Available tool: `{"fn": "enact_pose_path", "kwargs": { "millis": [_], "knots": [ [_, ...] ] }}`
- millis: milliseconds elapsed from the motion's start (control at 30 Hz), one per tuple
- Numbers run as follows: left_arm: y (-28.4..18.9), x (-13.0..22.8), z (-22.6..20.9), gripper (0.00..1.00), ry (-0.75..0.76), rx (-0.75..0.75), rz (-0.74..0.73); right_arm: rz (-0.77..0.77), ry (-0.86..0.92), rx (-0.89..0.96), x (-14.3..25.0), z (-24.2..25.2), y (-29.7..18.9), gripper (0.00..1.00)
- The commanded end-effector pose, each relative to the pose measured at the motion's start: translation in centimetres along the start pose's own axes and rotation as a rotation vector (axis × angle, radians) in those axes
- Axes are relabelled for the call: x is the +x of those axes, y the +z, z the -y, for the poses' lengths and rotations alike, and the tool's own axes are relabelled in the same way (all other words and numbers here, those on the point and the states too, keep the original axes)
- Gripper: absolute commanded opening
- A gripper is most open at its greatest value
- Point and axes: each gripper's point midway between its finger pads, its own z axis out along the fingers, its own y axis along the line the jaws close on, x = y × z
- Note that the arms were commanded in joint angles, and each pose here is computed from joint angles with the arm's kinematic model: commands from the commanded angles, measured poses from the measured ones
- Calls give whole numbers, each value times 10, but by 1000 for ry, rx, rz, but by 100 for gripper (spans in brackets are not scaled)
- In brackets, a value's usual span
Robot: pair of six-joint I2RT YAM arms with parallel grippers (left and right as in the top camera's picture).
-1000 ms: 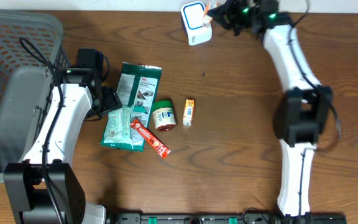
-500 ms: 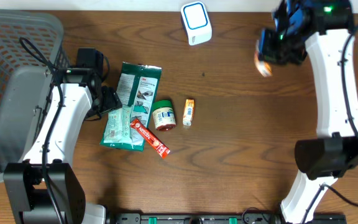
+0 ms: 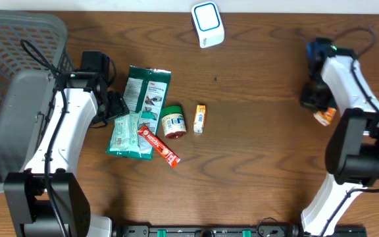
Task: Scan the item barcode
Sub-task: 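Move the tissue pack to the right side of the table and release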
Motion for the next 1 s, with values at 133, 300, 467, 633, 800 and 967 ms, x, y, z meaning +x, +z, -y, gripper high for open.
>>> {"fn": "enact_pose_path", "kwargs": {
  "millis": [133, 300, 467, 633, 800, 967],
  "knots": [
    [-9, -6, -2, 93, -7, 5, 31, -67, 101, 66, 13, 57, 57, 92],
    [-9, -6, -2, 93, -7, 6, 31, -74, 110, 55, 10, 67, 53, 99],
    [-9, -6, -2, 93, -7, 6, 31, -37, 102, 51, -7, 70, 20, 99],
    [-9, -6, -2, 93, -7, 6, 31, -26, 84, -40, -18, 57, -19, 99],
    [-9, -6, -2, 93, -7, 6, 31, -36, 70, -162, -18, 33, -35, 99],
    [-9, -6, -2, 93, -7, 6, 32, -80, 64, -251, -8, 16, -33, 99]
  ]
}}
